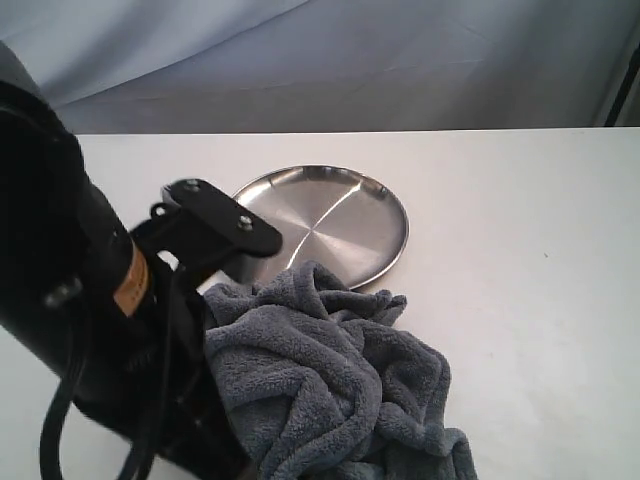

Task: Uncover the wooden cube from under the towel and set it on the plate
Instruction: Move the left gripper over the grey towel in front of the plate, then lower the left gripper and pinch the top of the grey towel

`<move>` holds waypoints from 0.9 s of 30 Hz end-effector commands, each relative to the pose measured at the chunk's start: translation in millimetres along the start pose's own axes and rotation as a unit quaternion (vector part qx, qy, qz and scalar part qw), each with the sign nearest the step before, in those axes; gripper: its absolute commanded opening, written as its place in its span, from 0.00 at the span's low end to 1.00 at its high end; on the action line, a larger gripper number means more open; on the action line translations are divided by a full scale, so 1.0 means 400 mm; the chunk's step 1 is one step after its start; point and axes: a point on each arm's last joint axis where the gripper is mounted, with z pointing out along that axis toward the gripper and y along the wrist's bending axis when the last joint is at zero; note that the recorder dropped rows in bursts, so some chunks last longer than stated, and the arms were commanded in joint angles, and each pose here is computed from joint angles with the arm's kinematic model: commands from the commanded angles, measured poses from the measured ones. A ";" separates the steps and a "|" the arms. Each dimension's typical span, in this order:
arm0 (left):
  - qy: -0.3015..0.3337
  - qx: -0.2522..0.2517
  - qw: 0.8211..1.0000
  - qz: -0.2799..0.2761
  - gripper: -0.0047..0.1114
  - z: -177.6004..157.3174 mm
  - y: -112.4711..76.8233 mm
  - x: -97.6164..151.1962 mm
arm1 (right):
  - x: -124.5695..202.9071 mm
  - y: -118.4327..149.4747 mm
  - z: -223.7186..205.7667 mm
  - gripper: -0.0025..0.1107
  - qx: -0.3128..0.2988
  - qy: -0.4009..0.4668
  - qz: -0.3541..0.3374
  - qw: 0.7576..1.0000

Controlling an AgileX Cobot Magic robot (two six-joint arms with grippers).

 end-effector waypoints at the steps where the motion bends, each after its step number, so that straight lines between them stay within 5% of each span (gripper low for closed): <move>1: -0.007 0.073 0.997 0.029 0.04 0.013 -0.104 0.000 | 0.004 -0.001 -0.001 0.05 0.000 0.004 0.004 1.000; 9: 0.006 0.061 0.996 0.060 0.04 0.071 -0.158 -0.157 | 0.004 -0.001 -0.001 0.05 0.000 0.004 0.004 1.000; 14: -0.032 0.057 0.998 0.021 0.04 -0.002 -0.167 -0.211 | 0.004 -0.001 -0.001 0.05 0.000 0.004 0.004 1.000; 21: -0.065 0.011 0.997 -0.034 0.04 -0.044 -0.174 -0.165 | 0.004 -0.001 -0.001 0.05 0.000 0.004 0.004 1.000; 27: -0.032 -0.039 0.997 -0.066 0.04 0.017 -0.215 -0.062 | 0.004 -0.001 -0.001 0.05 0.000 0.004 0.004 1.000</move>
